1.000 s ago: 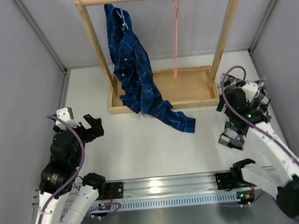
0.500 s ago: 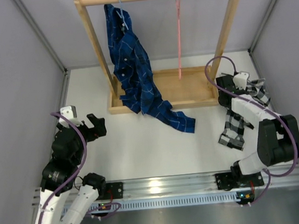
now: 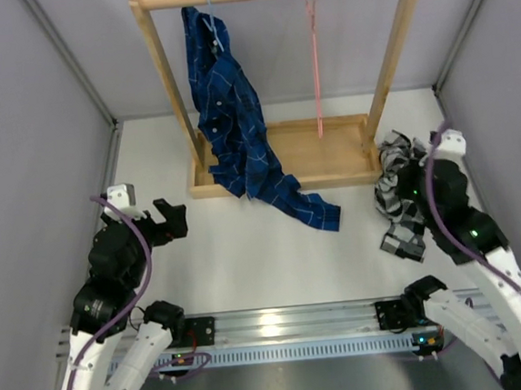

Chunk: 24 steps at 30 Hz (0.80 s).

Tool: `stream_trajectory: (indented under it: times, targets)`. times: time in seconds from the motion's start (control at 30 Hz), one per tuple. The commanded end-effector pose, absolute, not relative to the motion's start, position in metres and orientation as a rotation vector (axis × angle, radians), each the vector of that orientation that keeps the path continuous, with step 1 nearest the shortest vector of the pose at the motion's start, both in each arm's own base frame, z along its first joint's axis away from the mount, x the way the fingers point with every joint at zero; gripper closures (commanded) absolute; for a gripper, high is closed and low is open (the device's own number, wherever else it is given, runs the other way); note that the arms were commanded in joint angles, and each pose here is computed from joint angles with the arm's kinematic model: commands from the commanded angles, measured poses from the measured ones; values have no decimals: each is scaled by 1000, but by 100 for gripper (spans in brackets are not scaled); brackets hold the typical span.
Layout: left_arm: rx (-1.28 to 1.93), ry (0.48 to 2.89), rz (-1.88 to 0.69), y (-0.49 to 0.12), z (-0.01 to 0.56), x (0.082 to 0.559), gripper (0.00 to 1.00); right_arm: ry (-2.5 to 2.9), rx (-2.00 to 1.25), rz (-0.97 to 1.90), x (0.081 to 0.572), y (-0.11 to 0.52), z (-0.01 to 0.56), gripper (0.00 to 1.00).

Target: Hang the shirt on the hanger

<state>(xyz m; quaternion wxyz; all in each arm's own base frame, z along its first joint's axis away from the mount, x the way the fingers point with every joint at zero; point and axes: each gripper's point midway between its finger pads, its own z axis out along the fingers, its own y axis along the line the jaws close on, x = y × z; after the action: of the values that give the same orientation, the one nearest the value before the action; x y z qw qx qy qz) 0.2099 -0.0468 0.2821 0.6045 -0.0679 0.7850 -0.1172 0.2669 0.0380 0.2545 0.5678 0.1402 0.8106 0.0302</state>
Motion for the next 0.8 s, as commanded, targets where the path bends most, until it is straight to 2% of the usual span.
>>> stream_trajectory:
  times: [0.0,0.07,0.27,0.47,0.53,0.63,0.67,0.73,0.77]
  targets:
    - [-106,1711,-341,-57,311,212,2,1808,194,394,215,66,323,100]
    - [-68,1690,-373,-63,318,211,2,1702,93,543,185,79,375,100]
    - [158,1570,-626,-108,356,187,2,1491,-136,759,131,103,488,100]
    - [462,1369,-985,-164,413,140,2,1389,-240,871,125,124,561,100]
    - [451,1361,-1053,-170,418,140,2,1442,-195,843,145,125,549,100]
    - [397,1442,-1126,-179,394,153,2,1506,-81,786,173,118,507,100]
    - [349,1517,-1150,-182,371,164,2,1634,-6,714,202,117,449,100]
    - [303,1565,-1133,-181,352,174,2,1697,101,620,213,101,400,100]
    - [267,1618,-1112,-178,337,178,2,1789,190,492,228,86,345,100]
